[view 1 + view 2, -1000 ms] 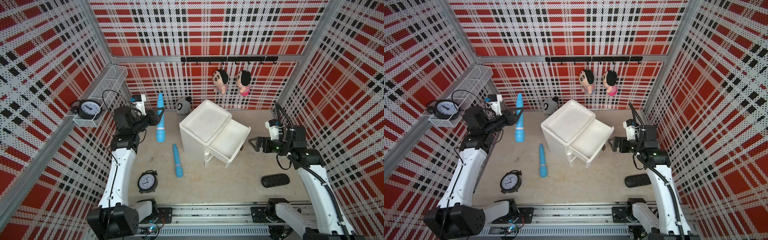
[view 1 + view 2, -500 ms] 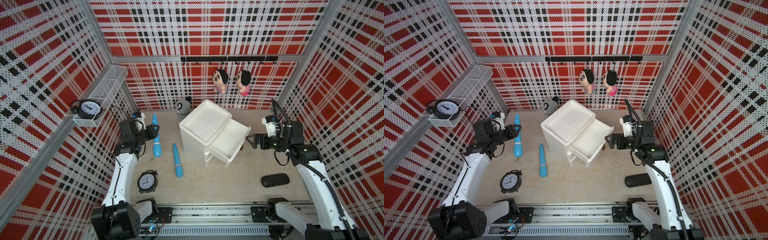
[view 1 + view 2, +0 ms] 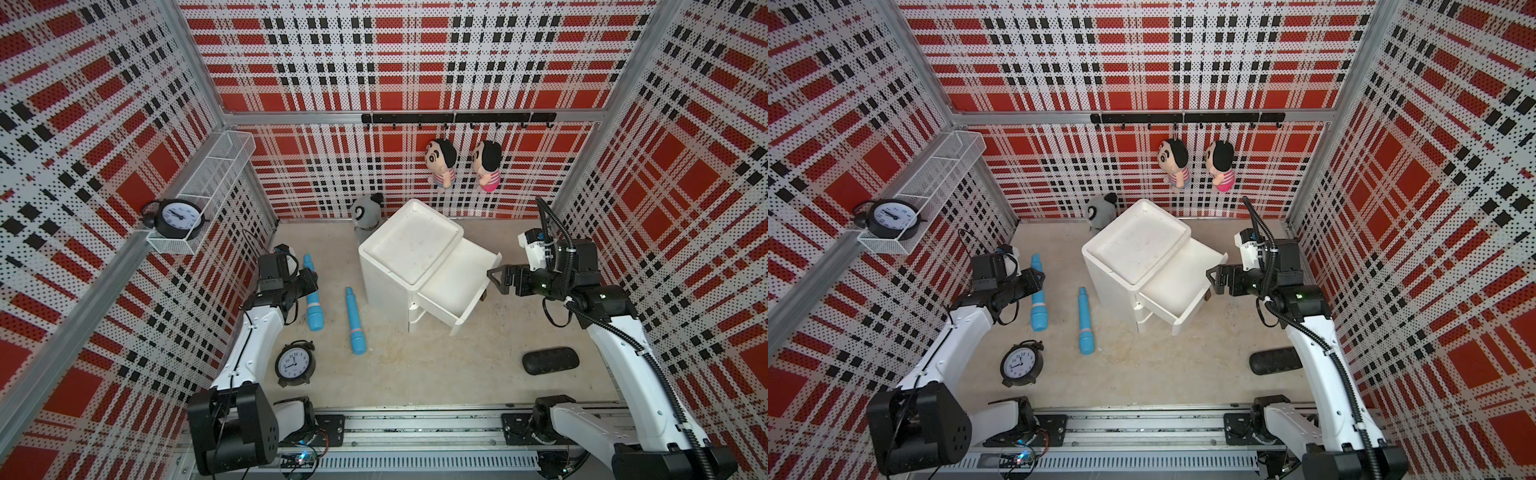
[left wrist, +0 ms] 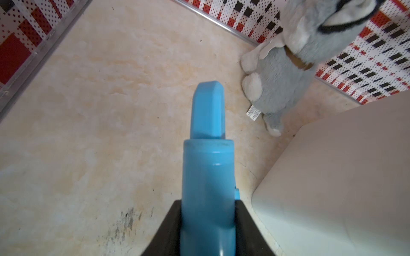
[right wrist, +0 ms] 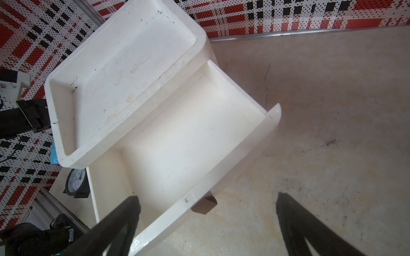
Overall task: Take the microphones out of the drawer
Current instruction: Place the microphone at the center of the board.
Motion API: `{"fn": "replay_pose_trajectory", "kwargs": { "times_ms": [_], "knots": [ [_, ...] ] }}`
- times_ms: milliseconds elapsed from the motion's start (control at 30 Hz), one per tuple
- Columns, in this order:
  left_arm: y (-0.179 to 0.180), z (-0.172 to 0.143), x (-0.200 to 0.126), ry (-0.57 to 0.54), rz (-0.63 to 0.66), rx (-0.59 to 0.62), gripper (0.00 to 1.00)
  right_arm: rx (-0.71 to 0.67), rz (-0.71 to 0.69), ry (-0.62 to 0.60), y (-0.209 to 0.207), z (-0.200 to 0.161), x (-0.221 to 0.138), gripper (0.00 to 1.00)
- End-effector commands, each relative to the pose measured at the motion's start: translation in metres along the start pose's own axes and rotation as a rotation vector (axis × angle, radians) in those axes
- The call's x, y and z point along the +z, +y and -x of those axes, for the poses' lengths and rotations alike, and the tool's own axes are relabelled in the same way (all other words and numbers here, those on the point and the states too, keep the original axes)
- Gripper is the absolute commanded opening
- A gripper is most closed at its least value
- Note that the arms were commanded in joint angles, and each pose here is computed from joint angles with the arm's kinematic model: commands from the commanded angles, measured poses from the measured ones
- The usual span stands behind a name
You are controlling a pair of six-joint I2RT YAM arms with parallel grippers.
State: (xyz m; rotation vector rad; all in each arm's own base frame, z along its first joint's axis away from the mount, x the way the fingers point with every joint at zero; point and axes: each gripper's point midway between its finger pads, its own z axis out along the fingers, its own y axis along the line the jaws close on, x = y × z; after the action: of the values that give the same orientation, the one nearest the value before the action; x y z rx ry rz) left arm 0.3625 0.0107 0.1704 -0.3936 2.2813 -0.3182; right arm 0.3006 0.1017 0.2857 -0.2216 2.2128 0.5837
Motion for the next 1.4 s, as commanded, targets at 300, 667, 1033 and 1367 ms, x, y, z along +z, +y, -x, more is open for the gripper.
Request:
{"fn": "replay_pose_trajectory", "kwargs": {
  "times_ms": [300,667,1033,1367],
  "knots": [
    [-0.01,-0.053,0.035,0.075,0.082,0.041,0.0,-0.008,-0.016,-0.016,-0.002,-0.013,0.0,1.0],
    [-0.014,-0.079,0.049,0.088,0.075,-0.021,0.0,-0.004,-0.011,-0.014,-0.003,-0.015,0.002,1.0],
    [-0.002,-0.106,0.061,0.119,0.108,-0.049,0.0,-0.002,-0.006,-0.016,-0.003,-0.017,0.005,1.0],
    [0.004,-0.119,0.067,0.143,0.131,-0.051,0.23,-0.004,-0.001,-0.017,-0.003,-0.016,0.005,1.0]
  ]
}}
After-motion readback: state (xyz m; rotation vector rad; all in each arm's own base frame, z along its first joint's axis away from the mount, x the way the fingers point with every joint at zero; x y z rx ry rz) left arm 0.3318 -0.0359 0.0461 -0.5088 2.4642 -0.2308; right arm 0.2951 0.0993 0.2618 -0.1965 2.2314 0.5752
